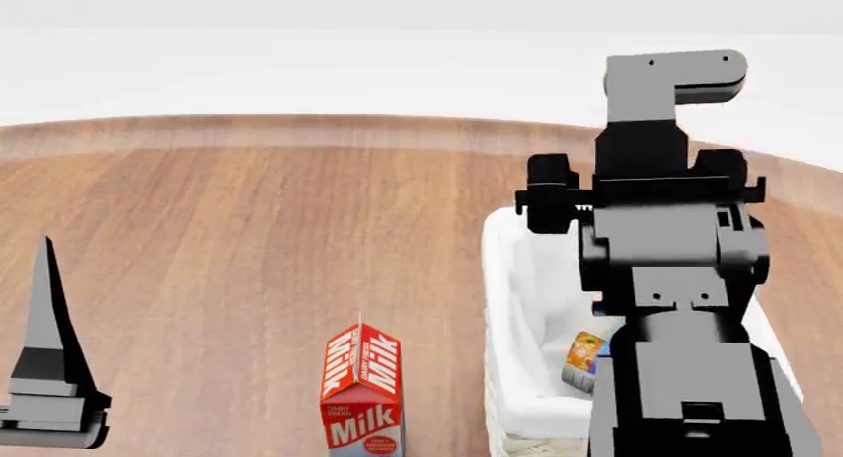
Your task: Pick up the alphabet soup and the tomato sauce, and put them in the basket.
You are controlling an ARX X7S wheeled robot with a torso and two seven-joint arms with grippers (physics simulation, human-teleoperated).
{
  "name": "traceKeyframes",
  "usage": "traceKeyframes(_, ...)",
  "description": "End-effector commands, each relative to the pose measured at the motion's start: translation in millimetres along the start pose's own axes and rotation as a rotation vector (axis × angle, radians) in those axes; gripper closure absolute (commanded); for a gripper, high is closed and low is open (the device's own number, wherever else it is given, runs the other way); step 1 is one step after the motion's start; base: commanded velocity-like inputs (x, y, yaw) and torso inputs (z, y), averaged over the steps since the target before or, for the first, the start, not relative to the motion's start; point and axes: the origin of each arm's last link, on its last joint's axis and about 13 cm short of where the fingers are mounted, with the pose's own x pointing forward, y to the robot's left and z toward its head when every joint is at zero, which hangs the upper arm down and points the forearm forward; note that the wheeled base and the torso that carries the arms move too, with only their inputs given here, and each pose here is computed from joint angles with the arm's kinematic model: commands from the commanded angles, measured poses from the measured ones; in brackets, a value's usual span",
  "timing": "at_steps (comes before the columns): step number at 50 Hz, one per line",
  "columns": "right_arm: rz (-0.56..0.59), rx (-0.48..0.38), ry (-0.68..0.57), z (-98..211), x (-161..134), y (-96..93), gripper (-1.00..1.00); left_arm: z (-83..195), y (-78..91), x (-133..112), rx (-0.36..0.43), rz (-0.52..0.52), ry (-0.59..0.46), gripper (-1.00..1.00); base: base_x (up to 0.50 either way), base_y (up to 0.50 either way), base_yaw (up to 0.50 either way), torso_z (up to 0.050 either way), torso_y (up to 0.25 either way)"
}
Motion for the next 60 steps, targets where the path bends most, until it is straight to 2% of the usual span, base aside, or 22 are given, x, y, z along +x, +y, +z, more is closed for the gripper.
traceKeyframes(1, 0.052, -0.057, -0.11, 35.6, -34.1, -6.9, -1.0, 1.8, -0.3, 0.5, 0.0, -0.002, -0.003, -1.0, 0.0, 0.0, 0.0, 0.0, 0.0)
traceKeyframes(8, 0.106, -0.197, -0.163, 26.2, -62.2, -5.7, -1.0, 3.0, -0.9, 1.4, 0.004, -0.005, -0.001, -1.0, 0.0, 0.0, 0.0, 0.0, 0.0)
traceKeyframes(13, 0.15, -0.252, -0.181, 19.8, -79.1, -3.9, -1.0, 3.3, -1.9, 1.7, 0.005, -0.007, -0.001, -1.0, 0.0, 0.0, 0.0, 0.0, 0.0)
traceKeyframes(16, 0.196, -0.249, -0.183, 13.2, -89.6, -0.3, -1.0, 4.0, -2.3, 1.6, 0.004, -0.009, -0.002, -1.0, 0.0, 0.0, 0.0, 0.0, 0.0)
traceKeyframes(17, 0.2, -0.277, -0.194, 10.7, -91.7, 1.3, -1.0, 3.7, -2.5, 1.8, 0.006, -0.009, -0.001, -1.0, 0.0, 0.0, 0.0, 0.0, 0.0)
traceKeyframes(28, 0.293, -0.334, -0.203, -25.8, -122.8, 11.8, -1.0, 4.1, -1.0, 1.3, 0.007, -0.004, -0.002, -1.0, 0.0, 0.0, 0.0, 0.0, 0.0)
traceKeyframes(31, 0.312, -0.365, -0.203, -38.0, -126.8, 10.6, -1.0, 3.6, -2.2, 0.8, 0.007, -0.007, -0.001, -1.0, 0.0, 0.0, 0.0, 0.0, 0.0)
traceKeyframes(33, 0.28, -0.365, -0.205, -42.2, -132.8, 6.1, -1.0, 3.8, -2.1, 0.8, 0.007, -0.007, -0.001, -1.0, 0.0, 0.0, 0.0, 0.0, 0.0)
traceKeyframes(34, 0.316, -0.373, -0.196, -45.6, -137.3, 6.2, -1.0, 4.8, -1.8, 0.9, 0.008, -0.007, -0.002, -1.0, 0.0, 0.0, 0.0, 0.0, 0.0)
traceKeyframes(40, 0.33, -0.388, -0.173, -56.2, -148.4, -1.0, -1.0, 6.0, -1.2, 1.4, 0.01, -0.006, -0.002, -1.0, 0.0, 0.0, 0.0, 0.0, 0.0)
traceKeyframes(43, 0.37, -0.422, -0.17, -73.3, -157.5, -2.1, -1.0, 6.1, -2.0, 1.9, 0.01, -0.009, -0.002, -1.0, 0.0, 0.0, 0.0, 0.0, 0.0)
traceKeyframes(46, 0.393, -0.442, -0.169, -72.4, -170.5, -3.4, -1.0, 7.3, -2.1, 2.3, 0.011, -0.011, -0.004, -1.0, 0.0, 0.0, 0.0, 0.0, 0.0)
traceKeyframes(48, 0.423, -0.456, -0.159, -86.1, -173.8, -2.0, -1.0, 7.9, -1.6, 2.3, 0.011, -0.01, -0.005, -1.0, 0.0, 0.0, 0.0, 0.0, 0.0)
traceKeyframes(50, 0.436, -0.464, -0.16, -81.8, -182.1, -3.3, -1.0, 8.0, -1.0, 2.3, 0.011, -0.008, -0.005, -1.0, 0.0, 0.0, 0.0, 0.0, 0.0)
traceKeyframes(51, 0.458, -0.473, -0.154, -92.9, -183.3, -1.1, -1.0, 8.0, -0.9, 2.3, 0.011, -0.008, -0.005, -1.0, 0.0, 0.0, 0.0, 0.0, 0.0)
traceKeyframes(53, 0.475, -0.485, -0.155, -89.1, -190.8, -1.6, -1.0, 8.4, -0.7, 2.3, 0.012, -0.008, -0.005, -1.0, 0.0, 0.0, 0.0, 0.0, 0.0)
traceKeyframes(56, 0.516, -0.511, -0.157, -101.8, -194.6, 3.2, -1.0, 8.5, -0.6, 2.4, 0.012, -0.007, -0.005, -1.0, 0.0, 0.0, 0.0, 0.0, 0.0)
traceKeyframes(60, 0.577, -0.543, -0.171, -103.7, -200.7, 16.8, -1.0, 9.1, 0.5, 1.0, 0.014, -0.005, -0.007, -1.0, 0.0, 0.0, 0.0, 0.0, 0.0)
